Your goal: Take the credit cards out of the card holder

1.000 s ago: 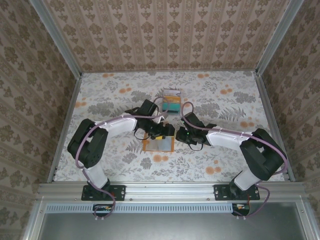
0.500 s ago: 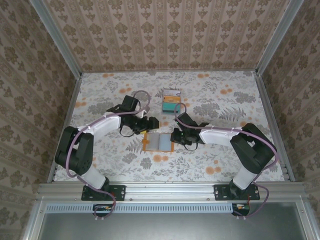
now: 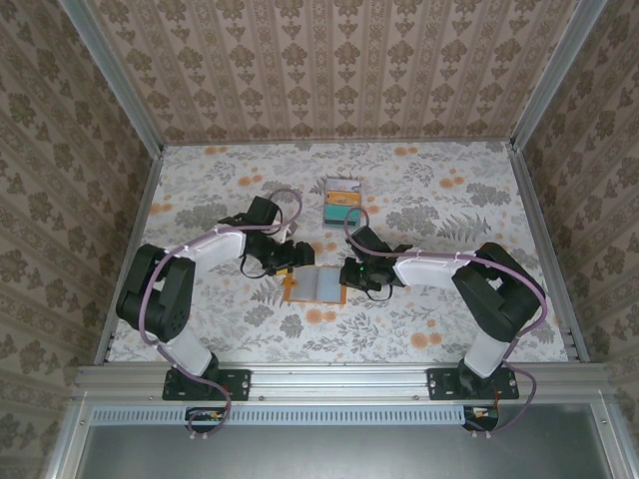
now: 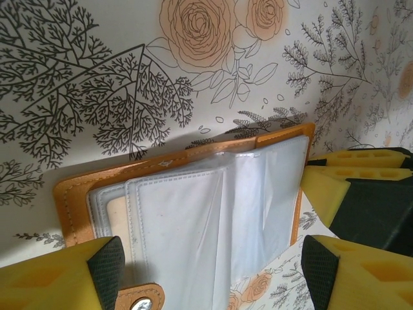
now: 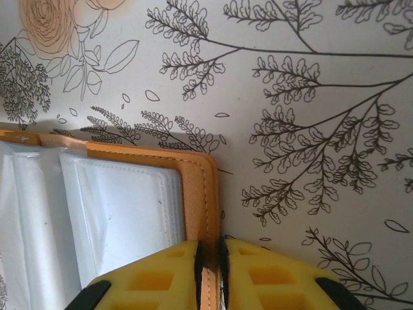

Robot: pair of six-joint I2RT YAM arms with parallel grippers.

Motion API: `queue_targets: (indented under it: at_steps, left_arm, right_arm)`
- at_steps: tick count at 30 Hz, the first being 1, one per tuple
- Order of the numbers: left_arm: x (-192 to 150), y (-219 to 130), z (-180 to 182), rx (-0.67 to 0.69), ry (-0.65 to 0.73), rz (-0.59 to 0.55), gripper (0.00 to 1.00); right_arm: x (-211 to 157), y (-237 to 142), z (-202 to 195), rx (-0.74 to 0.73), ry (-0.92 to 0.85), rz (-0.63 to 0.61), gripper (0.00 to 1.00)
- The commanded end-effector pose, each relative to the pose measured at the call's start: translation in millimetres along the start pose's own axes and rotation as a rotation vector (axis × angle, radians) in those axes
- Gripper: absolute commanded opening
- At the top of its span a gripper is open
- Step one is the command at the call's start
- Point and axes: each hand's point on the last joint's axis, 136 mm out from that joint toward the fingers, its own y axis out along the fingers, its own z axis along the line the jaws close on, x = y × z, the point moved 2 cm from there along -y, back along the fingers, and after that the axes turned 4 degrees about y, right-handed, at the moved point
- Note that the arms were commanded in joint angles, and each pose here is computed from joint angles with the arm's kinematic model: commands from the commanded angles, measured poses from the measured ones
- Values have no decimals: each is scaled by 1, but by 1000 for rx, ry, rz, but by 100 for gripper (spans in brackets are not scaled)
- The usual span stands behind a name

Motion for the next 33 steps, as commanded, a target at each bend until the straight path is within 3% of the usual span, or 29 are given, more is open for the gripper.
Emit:
queue_targets:
  at_steps: [1, 11, 24, 28, 33]
  left_arm:
    - [-11, 9, 13, 26, -13, 52, 76]
    - [-18, 24, 15, 31, -17, 97, 76]
    - [-16, 29, -19, -68, 41, 93, 78]
    - [-14, 26, -23, -78, 50, 84, 81]
    - [-14, 24, -26, -85, 54, 78, 93]
  right_arm:
    - [-2, 2, 6, 2, -22, 22, 20]
    - [-3, 3, 5, 0, -22, 25, 20]
    - [-4, 7, 4, -5, -20, 34, 20]
    - [-4, 6, 4, -5, -19, 33, 20]
    - [-4, 4, 3, -6, -17, 28, 20]
